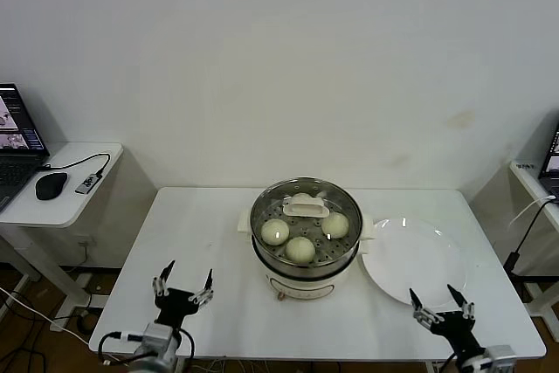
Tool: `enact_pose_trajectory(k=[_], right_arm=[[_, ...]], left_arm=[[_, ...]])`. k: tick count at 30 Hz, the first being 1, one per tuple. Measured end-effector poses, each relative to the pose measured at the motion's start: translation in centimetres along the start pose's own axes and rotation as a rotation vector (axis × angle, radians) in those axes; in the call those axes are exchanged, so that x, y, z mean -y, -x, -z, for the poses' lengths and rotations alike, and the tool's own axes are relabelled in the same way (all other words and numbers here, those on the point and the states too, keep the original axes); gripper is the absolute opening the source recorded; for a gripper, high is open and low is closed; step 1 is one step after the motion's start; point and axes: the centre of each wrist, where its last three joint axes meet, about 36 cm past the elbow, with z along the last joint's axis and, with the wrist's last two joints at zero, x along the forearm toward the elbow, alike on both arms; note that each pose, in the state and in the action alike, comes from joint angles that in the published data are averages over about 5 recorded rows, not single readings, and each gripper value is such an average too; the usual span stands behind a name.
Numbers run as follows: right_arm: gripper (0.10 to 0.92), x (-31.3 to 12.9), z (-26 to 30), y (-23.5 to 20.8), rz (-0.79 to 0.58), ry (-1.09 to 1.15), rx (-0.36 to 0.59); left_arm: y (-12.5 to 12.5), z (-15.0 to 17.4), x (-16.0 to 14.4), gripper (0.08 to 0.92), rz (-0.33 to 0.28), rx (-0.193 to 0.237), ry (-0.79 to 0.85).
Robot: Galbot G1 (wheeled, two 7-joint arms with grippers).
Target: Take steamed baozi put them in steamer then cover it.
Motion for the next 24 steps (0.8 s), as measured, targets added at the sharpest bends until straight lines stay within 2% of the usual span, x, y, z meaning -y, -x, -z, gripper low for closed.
enact_pose_trajectory(k=[5, 9, 24], right_arm=[[0.823, -1.0, -0.1, -0.5, 0.031, 0.002, -0.024], [0.823, -1.7, -0.3, -0.8, 0.047, 0.009, -0.035], [0.823, -2.2, -0.4, -1.3, 0.052, -0.010, -0.032]], left_arm=[[-1.6, -1.1, 0.1, 0.823, 0.002, -0.058, -0.038], [-2.6, -1.4, 0.3, 0.823, 0.001, -0.087, -0.063], [-4.7, -1.6, 0.7, 0.823, -0.022, -0.122, -0.111]])
